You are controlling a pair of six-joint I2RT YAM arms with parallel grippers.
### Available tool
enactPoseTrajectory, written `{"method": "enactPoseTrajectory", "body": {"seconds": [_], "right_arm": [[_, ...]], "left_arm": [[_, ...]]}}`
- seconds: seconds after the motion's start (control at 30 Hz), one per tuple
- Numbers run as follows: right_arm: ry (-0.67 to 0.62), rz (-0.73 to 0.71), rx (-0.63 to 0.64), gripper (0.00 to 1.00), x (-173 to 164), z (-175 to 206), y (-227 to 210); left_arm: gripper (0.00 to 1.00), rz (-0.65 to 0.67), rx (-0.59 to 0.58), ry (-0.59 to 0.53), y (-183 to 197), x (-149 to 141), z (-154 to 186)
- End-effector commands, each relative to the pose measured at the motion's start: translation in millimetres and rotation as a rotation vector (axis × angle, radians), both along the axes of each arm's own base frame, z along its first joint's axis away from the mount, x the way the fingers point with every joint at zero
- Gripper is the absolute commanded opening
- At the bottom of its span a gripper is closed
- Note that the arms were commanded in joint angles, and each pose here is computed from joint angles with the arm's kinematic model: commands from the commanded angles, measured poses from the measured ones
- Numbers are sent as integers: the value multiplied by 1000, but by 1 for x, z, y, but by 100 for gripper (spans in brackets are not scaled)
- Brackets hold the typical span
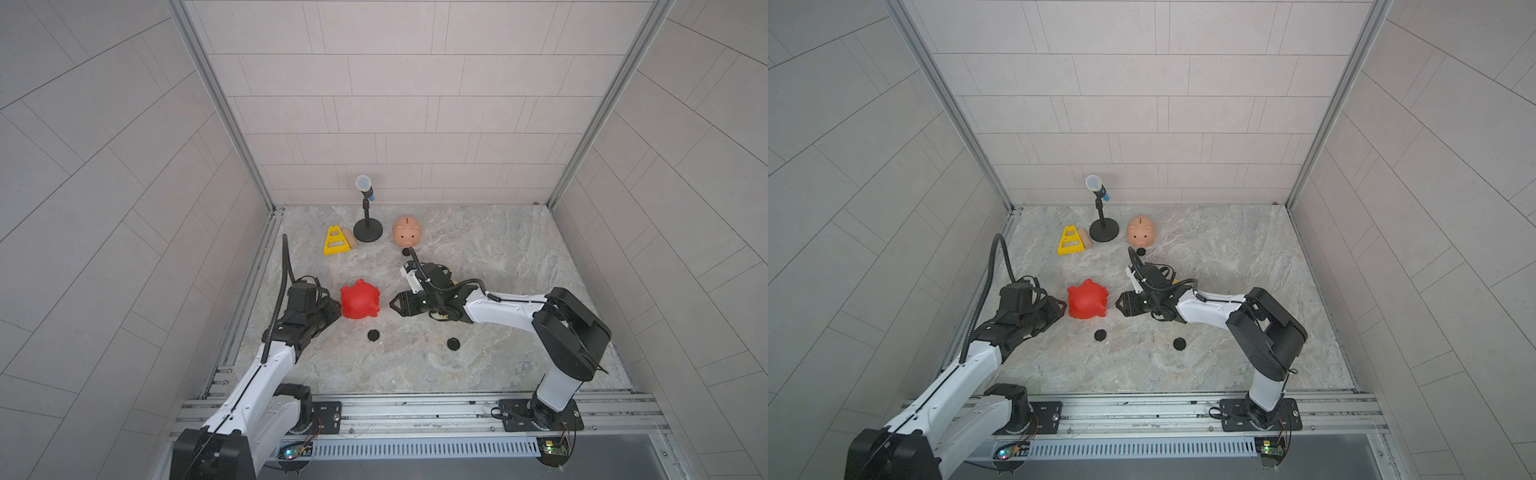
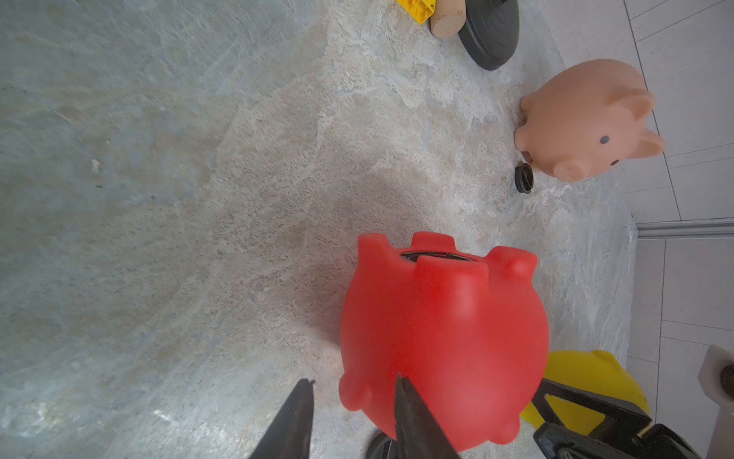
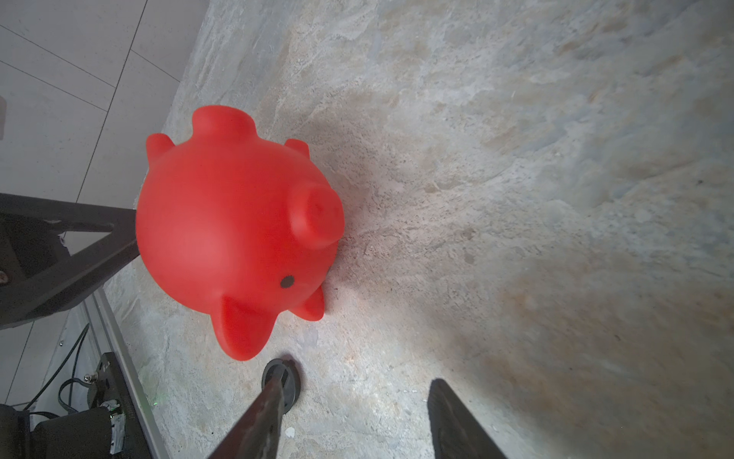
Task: Close piggy banks
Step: Turn over the piggy bank at the center of the board.
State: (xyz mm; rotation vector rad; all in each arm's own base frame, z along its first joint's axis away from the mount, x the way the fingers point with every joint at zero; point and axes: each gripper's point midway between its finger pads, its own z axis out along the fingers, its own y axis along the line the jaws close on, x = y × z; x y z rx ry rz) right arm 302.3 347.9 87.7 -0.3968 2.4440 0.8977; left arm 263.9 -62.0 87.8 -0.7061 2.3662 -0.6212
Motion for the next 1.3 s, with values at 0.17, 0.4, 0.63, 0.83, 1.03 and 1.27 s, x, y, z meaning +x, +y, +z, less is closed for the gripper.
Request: {"method": "enactPoseTrajectory", "body": {"seconds": [0.17, 0.4, 0.63, 0.83, 1.03, 1.27], "right_arm": [[4, 16, -9, 59, 0, 0, 6], [-2, 18, -4, 59, -1, 3, 6], [-4, 33, -4, 59, -2, 4, 8], [-11, 91, 33, 48, -11, 9, 23], [3, 122, 13, 37, -17, -3, 35], [-15, 97, 1, 32, -9, -8, 37]], "left_arm": [[39, -8, 11, 4, 2, -5, -2], [39, -15, 0, -9, 0, -6, 0], [42, -23, -9, -26, -2, -7, 4], [42, -35, -33, -44, -6, -6, 9], [43, -40, -35, -38, -7, -3, 10], [43, -46, -33, -30, -8, -3, 8]]}}
